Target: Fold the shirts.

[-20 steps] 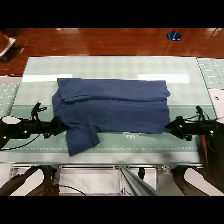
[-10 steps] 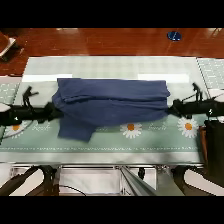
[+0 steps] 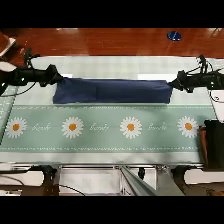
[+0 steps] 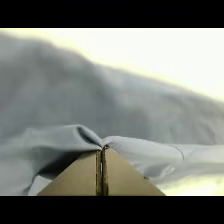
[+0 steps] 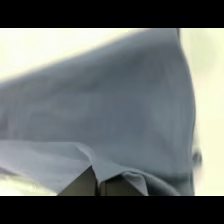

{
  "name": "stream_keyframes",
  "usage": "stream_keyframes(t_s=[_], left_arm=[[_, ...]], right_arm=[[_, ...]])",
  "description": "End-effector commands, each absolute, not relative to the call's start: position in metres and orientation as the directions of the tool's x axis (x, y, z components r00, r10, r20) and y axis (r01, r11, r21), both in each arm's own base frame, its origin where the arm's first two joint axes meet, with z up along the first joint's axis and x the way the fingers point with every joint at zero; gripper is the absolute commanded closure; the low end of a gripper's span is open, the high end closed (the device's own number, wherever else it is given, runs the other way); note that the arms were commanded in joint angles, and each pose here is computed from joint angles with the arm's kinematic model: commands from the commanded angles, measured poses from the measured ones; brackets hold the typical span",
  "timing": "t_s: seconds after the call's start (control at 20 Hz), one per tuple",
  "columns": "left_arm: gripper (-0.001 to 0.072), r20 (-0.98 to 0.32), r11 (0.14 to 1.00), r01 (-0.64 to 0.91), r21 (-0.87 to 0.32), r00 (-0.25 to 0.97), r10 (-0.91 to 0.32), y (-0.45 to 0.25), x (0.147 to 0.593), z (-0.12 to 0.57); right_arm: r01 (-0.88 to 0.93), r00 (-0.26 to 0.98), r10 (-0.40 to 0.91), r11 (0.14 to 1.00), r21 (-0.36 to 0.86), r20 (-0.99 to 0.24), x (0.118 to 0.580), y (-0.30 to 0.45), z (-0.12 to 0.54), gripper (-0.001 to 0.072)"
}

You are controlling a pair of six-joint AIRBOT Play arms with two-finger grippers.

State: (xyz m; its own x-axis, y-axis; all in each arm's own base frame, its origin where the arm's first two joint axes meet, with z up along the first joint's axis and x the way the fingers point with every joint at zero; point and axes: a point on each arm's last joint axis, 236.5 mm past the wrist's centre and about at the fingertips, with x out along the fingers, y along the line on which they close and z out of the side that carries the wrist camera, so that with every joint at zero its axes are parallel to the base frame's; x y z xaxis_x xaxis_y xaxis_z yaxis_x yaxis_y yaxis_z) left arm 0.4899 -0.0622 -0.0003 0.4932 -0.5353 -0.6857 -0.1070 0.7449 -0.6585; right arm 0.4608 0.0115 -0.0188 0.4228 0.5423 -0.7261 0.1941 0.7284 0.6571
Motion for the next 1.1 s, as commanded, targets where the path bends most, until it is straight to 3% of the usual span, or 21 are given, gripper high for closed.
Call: stream_keyframes(t_s=[0.0,0.05,0.1,0.15,0.25,0.5,0.7,0.85,1.05], left_arm=[[0.0689,-0.691,0.732,-0.113,-0.672,0.449,-0.566,-0.073,0.526,-0.028],[0.0656,-0.698,0.728,-0.116,-0.675,0.419,-0.581,-0.078,0.526,-0.039],[0.0395,-0.703,0.726,-0.12,-0.677,0.396,-0.591,-0.083,0.525,-0.048],[0.0201,-0.707,0.722,-0.121,-0.681,0.364,-0.606,-0.086,0.519,-0.053],[0.0199,-0.738,0.739,-0.144,-0.658,0.322,-0.594,-0.067,0.51,-0.05],[0.0199,-0.896,0.858,-0.276,-0.434,0.228,-0.381,0.051,0.45,-0.024],[0.0199,-0.849,0.858,-0.292,-0.422,0.46,-0.261,0.059,0.431,0.011],[0.0199,-0.741,0.839,-0.268,-0.473,0.636,-0.215,0.02,0.41,0.023],[0.0199,-0.747,0.867,-0.166,-0.47,0.597,-0.291,-0.041,0.377,0.006]], right_arm=[[0.191,0.442,0.556,0.709,0.679,-0.704,0.498,0.014,-0.033,0.0695],[0.193,0.441,0.553,0.71,0.677,-0.706,0.505,0.017,-0.041,0.0627],[0.204,0.449,0.544,0.71,0.674,-0.709,0.51,0.018,-0.048,0.0366],[0.207,0.457,0.533,0.715,0.668,-0.712,0.513,0.016,-0.051,0.0303],[0.213,0.484,0.513,0.717,0.664,-0.709,0.517,0.001,-0.043,0.0303],[0.264,0.501,0.472,0.716,0.647,-0.726,0.488,-0.075,-0.008,0.0303],[0.402,0.377,0.396,0.744,0.533,-0.838,0.445,-0.109,-0.05,0.0303],[0.423,0.415,0.412,0.702,0.573,-0.811,0.455,-0.091,-0.064,0.0303],[0.397,0.421,0.472,0.672,0.625,-0.775,0.473,-0.057,-0.075,0.0303]])
